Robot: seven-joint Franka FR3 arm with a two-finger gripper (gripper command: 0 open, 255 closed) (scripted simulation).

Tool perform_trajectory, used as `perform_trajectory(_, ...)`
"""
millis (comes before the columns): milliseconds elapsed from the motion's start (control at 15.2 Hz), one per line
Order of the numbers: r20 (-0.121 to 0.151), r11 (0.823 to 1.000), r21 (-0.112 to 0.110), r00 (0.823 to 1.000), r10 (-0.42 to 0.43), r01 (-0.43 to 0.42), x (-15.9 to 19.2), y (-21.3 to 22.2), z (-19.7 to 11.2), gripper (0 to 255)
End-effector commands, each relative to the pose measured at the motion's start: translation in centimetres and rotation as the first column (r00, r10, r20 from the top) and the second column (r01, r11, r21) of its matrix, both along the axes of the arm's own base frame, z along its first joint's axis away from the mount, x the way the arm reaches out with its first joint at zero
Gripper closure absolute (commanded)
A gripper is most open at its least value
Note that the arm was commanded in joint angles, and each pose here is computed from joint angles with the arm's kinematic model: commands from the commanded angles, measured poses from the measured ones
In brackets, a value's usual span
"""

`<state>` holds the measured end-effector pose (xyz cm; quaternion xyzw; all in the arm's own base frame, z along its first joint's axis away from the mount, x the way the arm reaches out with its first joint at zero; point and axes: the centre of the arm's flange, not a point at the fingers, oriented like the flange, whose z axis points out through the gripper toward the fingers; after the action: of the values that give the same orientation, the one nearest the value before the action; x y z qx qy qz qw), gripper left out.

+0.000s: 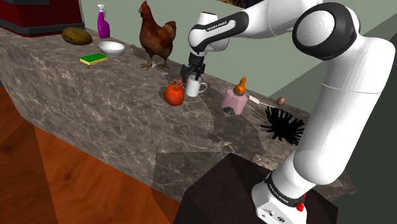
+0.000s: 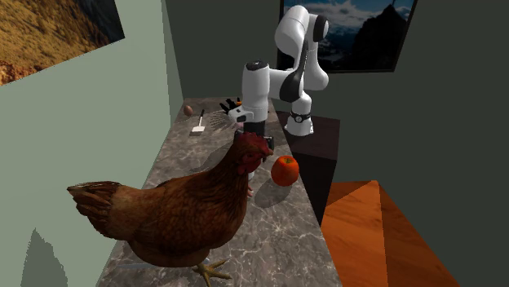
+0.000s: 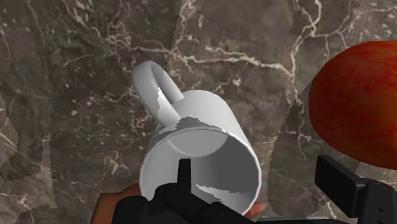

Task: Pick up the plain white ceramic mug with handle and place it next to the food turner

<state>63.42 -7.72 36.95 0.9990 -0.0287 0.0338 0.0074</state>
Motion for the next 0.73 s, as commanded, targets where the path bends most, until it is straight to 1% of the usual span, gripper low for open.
perform_trajectory(0, 0.001, 1.000, 0.000, 1.000, 0.000, 0.000, 0.19, -0.07, -0.79, 0)
perform_trajectory(462, 0.000, 1.000, 0.000, 1.000, 0.000, 0.000, 0.19, -0.07, -0.79, 0)
perform_trajectory(528, 0.000, 1.000, 0.000, 1.000, 0.000, 0.000, 0.19, -0.07, -0.79, 255)
perform_trajectory(660, 0.000, 1.000, 0.000, 1.000, 0.000, 0.000, 0.19, -0.07, -0.79, 255)
